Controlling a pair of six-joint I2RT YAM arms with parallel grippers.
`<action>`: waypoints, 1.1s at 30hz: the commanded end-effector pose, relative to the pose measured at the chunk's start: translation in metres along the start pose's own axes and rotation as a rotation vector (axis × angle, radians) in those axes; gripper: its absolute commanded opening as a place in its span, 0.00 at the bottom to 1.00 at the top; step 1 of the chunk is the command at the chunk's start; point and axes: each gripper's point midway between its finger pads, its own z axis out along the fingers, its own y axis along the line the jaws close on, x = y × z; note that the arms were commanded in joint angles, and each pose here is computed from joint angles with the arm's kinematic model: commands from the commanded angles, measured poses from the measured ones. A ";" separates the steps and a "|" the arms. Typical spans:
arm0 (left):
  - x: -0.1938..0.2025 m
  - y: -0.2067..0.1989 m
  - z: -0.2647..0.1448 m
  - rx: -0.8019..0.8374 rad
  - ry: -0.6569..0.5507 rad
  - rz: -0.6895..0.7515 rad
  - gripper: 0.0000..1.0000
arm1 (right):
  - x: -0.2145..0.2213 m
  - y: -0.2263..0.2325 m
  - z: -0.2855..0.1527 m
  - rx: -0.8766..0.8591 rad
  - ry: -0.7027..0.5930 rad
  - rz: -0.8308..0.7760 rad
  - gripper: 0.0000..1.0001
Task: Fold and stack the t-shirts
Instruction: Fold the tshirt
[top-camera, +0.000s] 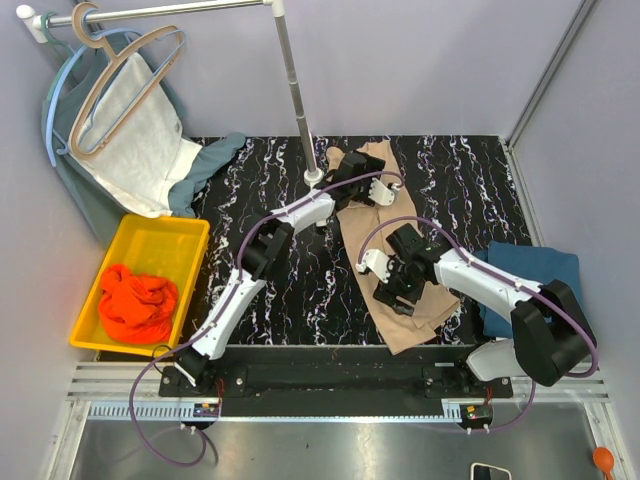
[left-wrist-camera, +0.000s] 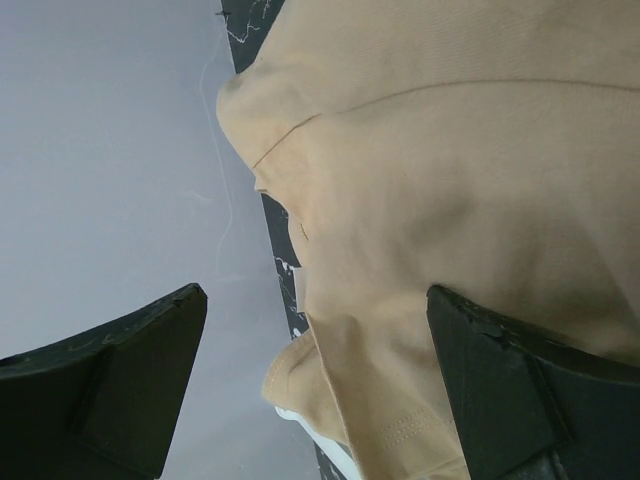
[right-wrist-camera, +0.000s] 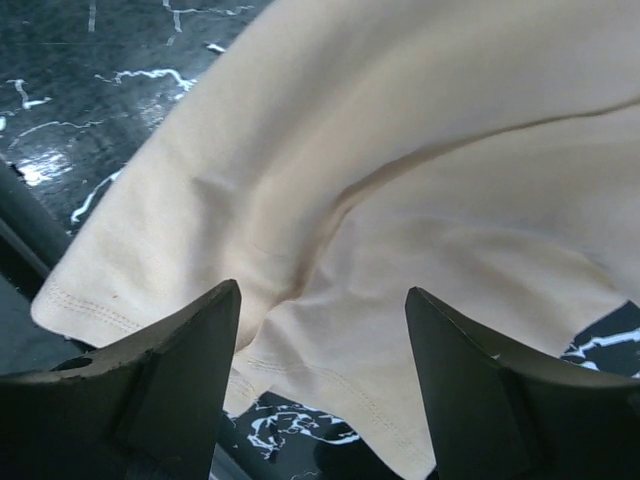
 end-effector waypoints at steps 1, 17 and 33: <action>-0.001 -0.012 0.011 -0.009 -0.022 0.061 0.99 | -0.013 0.011 -0.005 -0.076 -0.051 -0.052 0.75; 0.001 -0.007 -0.007 -0.016 -0.006 0.044 0.99 | -0.020 0.027 0.007 -0.218 -0.073 -0.118 0.73; -0.005 -0.011 -0.017 0.015 -0.021 0.056 0.99 | 0.009 0.006 0.025 -0.178 -0.041 -0.078 0.72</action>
